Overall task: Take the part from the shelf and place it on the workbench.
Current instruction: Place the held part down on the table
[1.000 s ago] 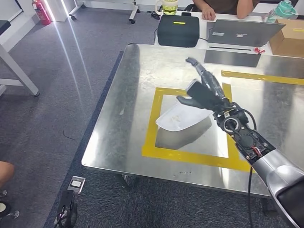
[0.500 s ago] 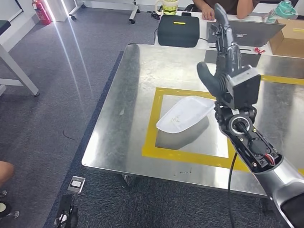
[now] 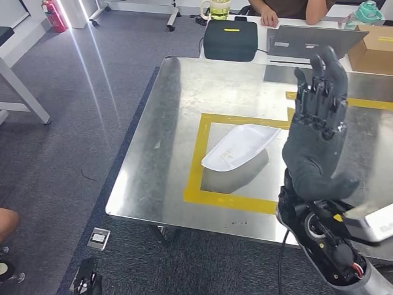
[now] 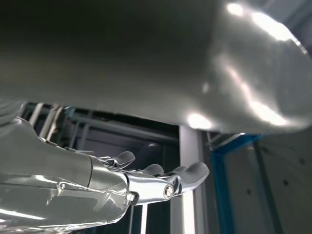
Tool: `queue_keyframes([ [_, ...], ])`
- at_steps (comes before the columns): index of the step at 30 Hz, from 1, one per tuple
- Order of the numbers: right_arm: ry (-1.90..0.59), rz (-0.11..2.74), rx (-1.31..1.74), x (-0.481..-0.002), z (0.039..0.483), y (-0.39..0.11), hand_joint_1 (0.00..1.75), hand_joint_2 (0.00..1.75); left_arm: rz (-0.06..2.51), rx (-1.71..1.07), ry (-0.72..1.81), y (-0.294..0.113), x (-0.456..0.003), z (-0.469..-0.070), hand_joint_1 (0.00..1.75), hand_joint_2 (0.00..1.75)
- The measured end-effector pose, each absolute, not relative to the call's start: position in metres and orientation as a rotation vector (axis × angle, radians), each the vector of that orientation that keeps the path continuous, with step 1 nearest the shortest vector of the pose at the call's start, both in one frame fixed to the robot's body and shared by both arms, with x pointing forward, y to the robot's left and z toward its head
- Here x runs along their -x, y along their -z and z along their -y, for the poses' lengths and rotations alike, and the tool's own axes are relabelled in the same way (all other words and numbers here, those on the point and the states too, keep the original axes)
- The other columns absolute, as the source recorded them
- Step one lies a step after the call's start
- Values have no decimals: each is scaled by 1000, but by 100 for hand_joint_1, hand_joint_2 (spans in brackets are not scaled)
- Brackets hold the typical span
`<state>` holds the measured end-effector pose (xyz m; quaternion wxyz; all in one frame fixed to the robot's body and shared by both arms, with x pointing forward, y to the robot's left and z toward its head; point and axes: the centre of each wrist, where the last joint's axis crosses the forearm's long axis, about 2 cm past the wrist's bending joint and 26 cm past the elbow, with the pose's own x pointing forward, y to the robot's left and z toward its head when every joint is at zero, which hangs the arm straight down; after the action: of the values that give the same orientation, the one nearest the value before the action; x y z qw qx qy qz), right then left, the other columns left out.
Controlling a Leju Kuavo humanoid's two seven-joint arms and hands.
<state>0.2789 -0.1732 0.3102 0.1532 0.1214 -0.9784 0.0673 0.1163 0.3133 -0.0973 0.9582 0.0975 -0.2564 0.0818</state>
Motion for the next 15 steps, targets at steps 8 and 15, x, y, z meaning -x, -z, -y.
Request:
queue_keyframes([
  [8,-87,2827,-347,-257,180,-301,0,0,505,-191,-164,98,-112,-310,0,0],
  [15,-106,2873,-264,-250,180,-300,0,0,507,-171,-161,98,-113,-305,0,0],
])
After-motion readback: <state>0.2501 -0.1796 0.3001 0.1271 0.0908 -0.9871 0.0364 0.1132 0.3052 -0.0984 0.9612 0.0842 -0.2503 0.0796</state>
